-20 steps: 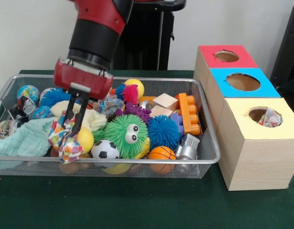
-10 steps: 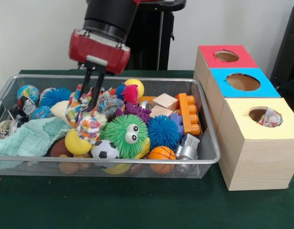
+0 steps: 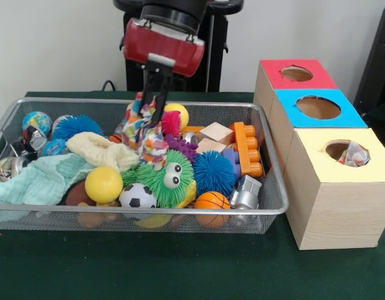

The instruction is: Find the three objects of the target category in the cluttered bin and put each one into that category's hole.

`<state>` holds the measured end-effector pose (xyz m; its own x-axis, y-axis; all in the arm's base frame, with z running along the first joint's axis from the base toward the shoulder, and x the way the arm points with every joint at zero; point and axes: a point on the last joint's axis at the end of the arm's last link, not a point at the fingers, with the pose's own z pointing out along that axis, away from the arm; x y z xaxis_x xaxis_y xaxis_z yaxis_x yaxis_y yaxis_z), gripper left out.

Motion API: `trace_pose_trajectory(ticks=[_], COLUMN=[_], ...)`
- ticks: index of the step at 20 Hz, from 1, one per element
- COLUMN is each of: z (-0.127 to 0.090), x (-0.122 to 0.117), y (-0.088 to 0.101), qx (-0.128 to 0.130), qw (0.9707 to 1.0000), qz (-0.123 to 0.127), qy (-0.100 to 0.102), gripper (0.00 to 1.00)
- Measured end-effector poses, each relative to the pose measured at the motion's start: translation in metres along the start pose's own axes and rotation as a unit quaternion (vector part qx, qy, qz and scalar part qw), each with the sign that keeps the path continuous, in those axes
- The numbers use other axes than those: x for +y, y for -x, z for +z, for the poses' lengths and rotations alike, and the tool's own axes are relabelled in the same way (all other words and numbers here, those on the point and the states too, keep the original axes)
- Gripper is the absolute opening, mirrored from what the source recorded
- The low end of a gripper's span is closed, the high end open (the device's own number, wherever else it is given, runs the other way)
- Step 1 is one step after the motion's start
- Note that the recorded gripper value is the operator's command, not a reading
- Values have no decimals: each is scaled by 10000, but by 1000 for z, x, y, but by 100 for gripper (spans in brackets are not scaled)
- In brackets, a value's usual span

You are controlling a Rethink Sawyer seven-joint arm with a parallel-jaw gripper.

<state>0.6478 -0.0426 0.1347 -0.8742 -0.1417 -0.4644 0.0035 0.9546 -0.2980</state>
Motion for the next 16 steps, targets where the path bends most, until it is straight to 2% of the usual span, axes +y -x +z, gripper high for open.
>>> trace_pose_trajectory(ticks=[3,10,12,16], z=[-12,-34,-40,-48], x=[14,39,48,59], y=[-1,3,12,20], qx=[211,525,582,610], qw=[9993,9962,9945,9931], qz=[226,492,596,666], qy=[201,499,629,745], gripper=[0,0,0,0])
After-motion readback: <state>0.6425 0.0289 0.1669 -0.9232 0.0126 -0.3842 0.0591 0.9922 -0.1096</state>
